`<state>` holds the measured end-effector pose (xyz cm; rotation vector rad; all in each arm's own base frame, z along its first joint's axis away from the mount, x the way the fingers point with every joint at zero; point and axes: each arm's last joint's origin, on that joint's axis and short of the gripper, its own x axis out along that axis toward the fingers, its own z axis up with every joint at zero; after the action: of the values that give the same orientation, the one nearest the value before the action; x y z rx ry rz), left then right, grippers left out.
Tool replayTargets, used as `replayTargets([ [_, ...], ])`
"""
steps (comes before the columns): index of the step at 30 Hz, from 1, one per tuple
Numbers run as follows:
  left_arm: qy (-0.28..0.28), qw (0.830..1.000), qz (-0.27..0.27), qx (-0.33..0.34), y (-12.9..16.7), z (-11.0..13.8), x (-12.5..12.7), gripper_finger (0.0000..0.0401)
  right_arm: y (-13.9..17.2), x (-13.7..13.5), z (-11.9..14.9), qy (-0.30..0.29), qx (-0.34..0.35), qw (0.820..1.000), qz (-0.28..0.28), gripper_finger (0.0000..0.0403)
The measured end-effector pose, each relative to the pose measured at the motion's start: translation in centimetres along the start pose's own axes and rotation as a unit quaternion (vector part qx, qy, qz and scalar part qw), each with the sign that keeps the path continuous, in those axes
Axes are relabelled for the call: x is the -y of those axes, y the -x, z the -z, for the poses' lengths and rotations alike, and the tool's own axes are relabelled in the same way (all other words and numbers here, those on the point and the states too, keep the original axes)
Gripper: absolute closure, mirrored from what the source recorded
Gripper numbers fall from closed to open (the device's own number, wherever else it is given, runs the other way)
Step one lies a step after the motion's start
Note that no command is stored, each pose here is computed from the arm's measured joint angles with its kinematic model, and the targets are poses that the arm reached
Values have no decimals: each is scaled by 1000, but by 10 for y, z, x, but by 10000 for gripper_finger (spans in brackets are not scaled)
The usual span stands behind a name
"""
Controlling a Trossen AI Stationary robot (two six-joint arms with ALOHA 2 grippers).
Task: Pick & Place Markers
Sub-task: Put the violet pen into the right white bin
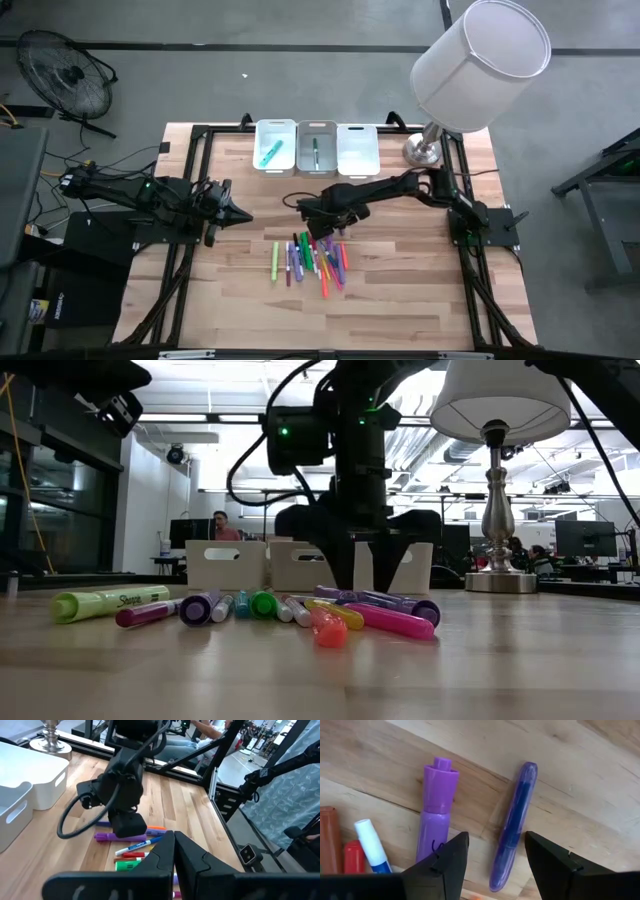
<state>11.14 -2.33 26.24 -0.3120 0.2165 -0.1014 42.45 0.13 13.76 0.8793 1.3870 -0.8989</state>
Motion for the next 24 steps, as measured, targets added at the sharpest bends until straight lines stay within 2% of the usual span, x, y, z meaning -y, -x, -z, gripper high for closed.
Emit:
replayTargets([
  [5, 0, 1000, -3, -7, 0, 1, 0, 400, -7, 1, 1, 2, -4, 1000, -11, 241],
  [17, 1, 1000, -3, -7, 0, 1, -1, 400, -13, 3, 3, 18, -6, 1000, -4, 368],
  [24, 2, 1000, -3, -7, 0, 1, -1, 400, -12, 3, 3, 32, 0, 999, -3, 373],
])
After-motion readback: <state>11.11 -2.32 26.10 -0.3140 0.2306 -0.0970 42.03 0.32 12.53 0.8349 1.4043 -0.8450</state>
